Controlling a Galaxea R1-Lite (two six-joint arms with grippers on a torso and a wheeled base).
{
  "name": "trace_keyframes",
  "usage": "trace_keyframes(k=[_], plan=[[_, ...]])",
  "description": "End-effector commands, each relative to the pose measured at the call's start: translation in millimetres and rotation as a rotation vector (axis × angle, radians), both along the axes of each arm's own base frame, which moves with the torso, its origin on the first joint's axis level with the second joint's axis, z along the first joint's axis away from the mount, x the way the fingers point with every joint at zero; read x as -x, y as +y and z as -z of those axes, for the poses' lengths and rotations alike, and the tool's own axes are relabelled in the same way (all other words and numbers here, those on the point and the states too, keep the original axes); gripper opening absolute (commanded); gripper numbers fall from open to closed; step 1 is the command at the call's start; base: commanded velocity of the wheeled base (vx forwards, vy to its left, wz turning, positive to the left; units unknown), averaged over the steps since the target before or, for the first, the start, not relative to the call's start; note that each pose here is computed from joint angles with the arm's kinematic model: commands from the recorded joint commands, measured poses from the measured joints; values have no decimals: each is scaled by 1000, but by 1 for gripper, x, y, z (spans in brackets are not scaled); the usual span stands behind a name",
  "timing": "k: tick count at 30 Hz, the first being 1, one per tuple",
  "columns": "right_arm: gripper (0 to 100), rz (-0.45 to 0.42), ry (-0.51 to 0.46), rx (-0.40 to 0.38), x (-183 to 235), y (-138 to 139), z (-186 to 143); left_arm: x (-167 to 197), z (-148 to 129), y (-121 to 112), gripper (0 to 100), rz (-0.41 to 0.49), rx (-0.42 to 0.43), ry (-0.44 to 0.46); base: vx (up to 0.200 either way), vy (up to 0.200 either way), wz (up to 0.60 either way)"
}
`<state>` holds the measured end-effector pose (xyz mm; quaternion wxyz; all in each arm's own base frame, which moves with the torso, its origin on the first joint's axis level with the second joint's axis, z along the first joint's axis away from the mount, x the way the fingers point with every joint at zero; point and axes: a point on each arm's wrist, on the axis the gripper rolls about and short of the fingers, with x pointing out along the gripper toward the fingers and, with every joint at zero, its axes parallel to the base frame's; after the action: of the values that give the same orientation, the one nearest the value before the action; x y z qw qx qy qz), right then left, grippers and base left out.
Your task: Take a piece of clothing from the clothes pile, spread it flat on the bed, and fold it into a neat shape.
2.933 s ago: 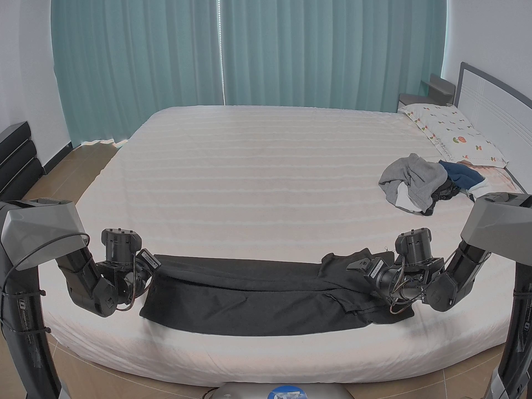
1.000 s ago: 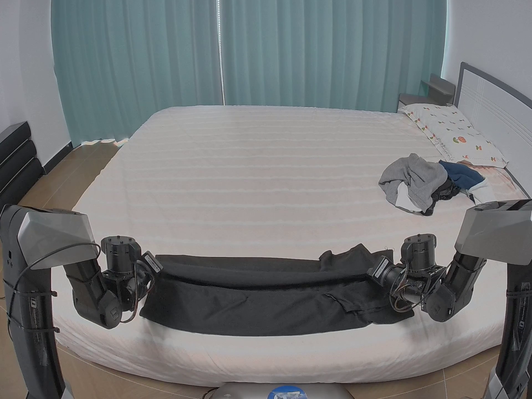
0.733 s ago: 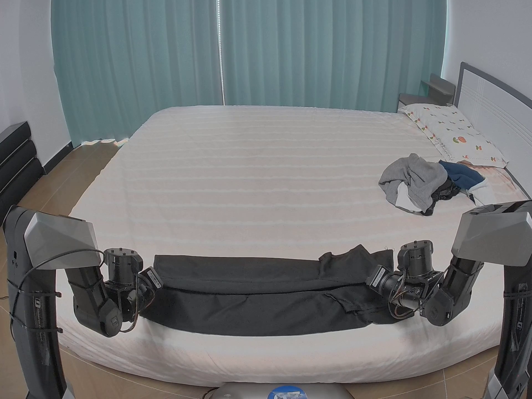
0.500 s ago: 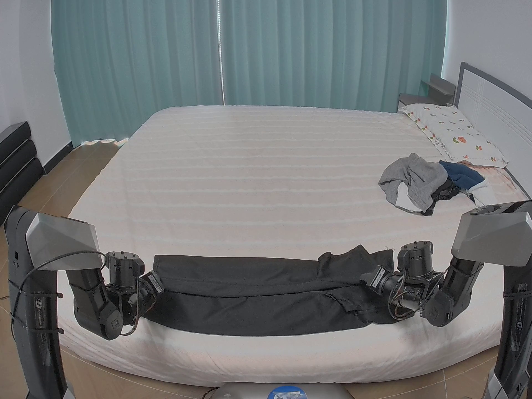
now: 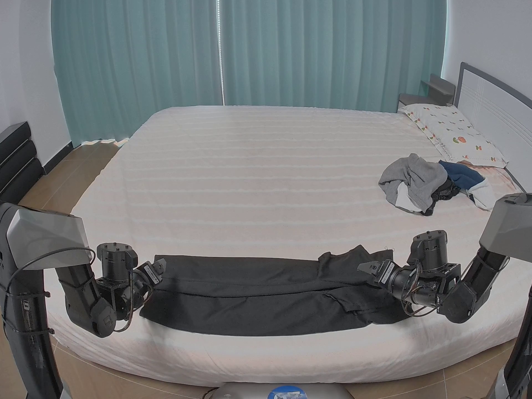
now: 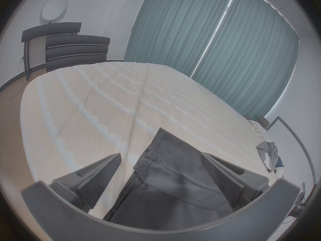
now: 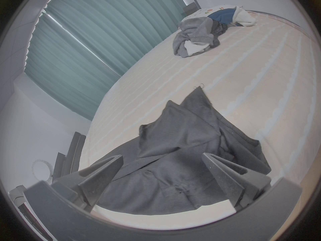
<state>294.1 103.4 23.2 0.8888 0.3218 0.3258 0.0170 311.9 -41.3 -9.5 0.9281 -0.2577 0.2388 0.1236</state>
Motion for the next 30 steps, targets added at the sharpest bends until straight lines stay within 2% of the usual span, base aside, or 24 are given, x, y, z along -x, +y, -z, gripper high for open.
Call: trace_keyframes(k=[1, 5, 7, 8, 10, 13, 19, 30], plan=[[100, -11, -44, -20, -2, 5, -22, -2, -8, 3, 100, -6, 26, -28, 0, 0, 0], [100, 24, 31, -55, 11, 2, -15, -5, -9, 1, 100, -15, 84, -46, 0, 0, 0], [100, 57, 119, -131, 25, 1, -4, -2, -11, 1, 100, 15, 113, -39, 0, 0, 0], [100, 60, 133, -145, 26, 0, -2, -1, -11, 1, 100, 25, 119, -36, 0, 0, 0], [100, 67, 149, -153, 28, -1, 1, 0, -11, 1, 100, 29, 123, -36, 0, 0, 0], [100, 50, 226, -145, 38, -1, 21, -1, -10, 1, 100, 32, 128, -41, 0, 0, 0], [100, 44, 175, -166, 40, -2, 31, -1, -8, 1, 100, 45, 175, -34, 0, 0, 0], [100, 74, 169, -168, 30, -6, 41, -2, -8, 1, 100, 43, 178, -37, 0, 0, 0]])
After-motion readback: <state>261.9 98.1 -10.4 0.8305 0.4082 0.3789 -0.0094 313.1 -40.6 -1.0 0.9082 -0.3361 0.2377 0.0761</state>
